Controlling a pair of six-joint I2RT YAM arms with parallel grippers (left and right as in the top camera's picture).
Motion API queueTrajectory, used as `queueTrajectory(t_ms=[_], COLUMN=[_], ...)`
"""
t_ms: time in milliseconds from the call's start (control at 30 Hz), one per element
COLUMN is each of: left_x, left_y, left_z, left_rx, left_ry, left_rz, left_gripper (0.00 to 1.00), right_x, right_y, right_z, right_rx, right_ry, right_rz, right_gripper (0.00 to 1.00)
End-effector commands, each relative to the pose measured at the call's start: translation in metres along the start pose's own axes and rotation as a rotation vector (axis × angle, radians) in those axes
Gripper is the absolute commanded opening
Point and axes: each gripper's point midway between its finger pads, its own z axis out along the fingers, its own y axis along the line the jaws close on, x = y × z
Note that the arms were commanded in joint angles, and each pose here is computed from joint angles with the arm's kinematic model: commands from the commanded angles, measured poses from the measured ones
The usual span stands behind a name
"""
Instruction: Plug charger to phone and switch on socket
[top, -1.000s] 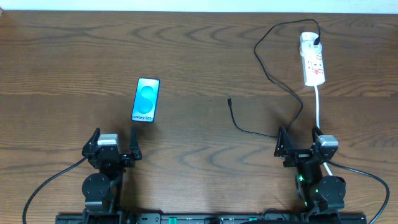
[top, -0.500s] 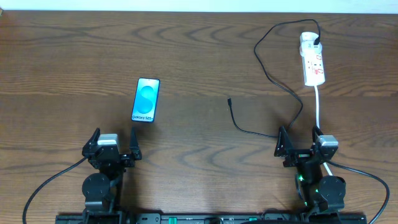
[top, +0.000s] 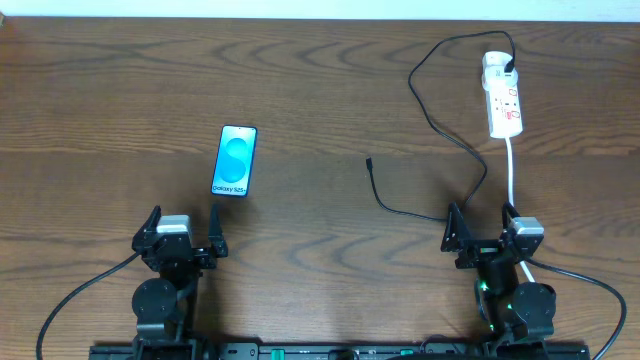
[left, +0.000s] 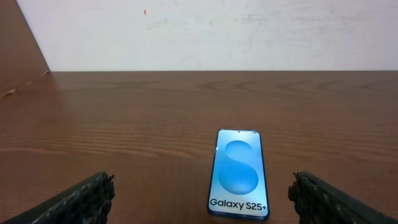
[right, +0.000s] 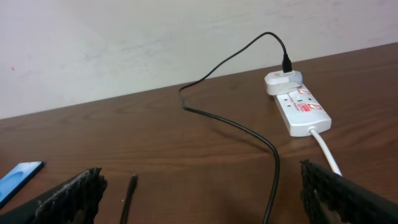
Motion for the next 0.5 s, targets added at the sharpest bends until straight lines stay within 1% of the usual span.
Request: queueTrajectory(t_ms=[0,100,467], left_x=[0.0149,0.0091,0.0112], left_y=[0.0013,-0.0006,-0.0019], left_z=[0.0027,0.0028,0.0028], left_rx=[-0.006,0.004,0.012], left_ry=[0.029,0.006,0.014], left_rz=[0.006,0.0,-0.002], left_gripper=[0.93,0.93,0.93], right_x=[0.0007,0.0007,0.0007], right_y=[-0.0013,-0.0013,-0.0013], right_z=[-0.0001,-0.0001,-0.0001], right_rx=[0.004,0.004,0.004], right_ry=[0.0,0.0,0.0], right_rz=[-0.005,-0.005,-0.005], right_gripper=[0.99,0.99,0.99])
